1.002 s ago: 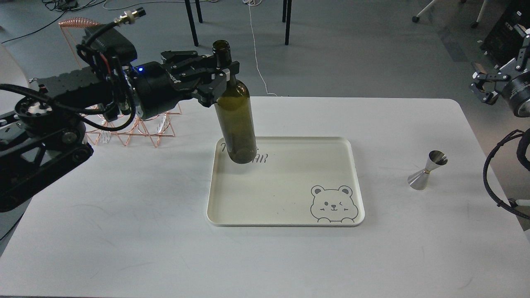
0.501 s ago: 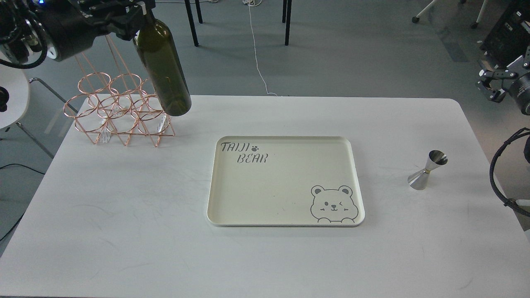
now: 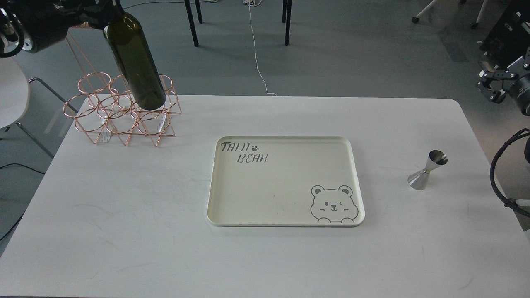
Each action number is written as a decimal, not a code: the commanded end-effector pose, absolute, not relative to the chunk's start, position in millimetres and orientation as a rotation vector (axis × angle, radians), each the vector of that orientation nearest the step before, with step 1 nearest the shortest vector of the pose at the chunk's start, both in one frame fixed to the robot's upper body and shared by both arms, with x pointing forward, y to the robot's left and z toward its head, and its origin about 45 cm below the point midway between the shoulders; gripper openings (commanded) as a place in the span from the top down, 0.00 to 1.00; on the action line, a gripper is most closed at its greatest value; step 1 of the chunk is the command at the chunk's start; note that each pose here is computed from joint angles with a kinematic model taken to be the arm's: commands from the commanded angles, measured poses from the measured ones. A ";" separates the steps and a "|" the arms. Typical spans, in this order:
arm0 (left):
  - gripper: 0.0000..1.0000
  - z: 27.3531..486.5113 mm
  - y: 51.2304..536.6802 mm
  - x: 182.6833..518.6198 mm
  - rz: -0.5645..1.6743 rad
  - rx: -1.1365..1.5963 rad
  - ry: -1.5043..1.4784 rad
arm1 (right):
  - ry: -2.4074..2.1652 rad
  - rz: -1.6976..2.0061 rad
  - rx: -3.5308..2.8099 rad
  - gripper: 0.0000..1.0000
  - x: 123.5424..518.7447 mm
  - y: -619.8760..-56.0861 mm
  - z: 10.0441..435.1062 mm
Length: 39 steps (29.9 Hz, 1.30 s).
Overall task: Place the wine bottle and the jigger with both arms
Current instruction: 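Carry the bottle over the copper wine rack and lower it in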
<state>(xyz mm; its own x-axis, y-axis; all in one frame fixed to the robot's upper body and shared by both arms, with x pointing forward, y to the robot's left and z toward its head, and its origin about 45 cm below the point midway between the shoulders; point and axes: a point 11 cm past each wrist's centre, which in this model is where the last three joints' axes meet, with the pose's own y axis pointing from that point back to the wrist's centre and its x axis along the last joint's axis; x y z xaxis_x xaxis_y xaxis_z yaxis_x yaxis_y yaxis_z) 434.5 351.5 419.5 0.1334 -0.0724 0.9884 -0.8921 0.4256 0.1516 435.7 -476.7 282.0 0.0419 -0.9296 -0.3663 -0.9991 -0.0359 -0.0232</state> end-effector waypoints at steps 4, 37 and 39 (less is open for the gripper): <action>0.88 406.6 355.6 433.8 0.741 0.994 -1.282 | 1.968 0.364 -2.050 0.00 435.9 -476.6 282.7; 0.67 347.3 355.6 440.9 0.679 1.053 -1.145 | 1.965 0.361 -2.050 0.00 436.6 -476.2 284.0; 0.56 346.4 355.9 441.9 0.684 1.054 -1.139 | 1.965 0.361 -2.050 0.00 436.6 -476.2 284.0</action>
<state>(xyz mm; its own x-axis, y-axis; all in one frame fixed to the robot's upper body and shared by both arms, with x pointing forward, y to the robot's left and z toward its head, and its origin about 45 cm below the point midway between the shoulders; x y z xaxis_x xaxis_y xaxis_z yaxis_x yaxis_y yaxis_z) 440.6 357.8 348.5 0.3049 -0.0803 0.9490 -0.8702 0.3814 0.3118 436.6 -476.1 284.1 0.0450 -0.9297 -0.3657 -0.9989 -0.0375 -0.0278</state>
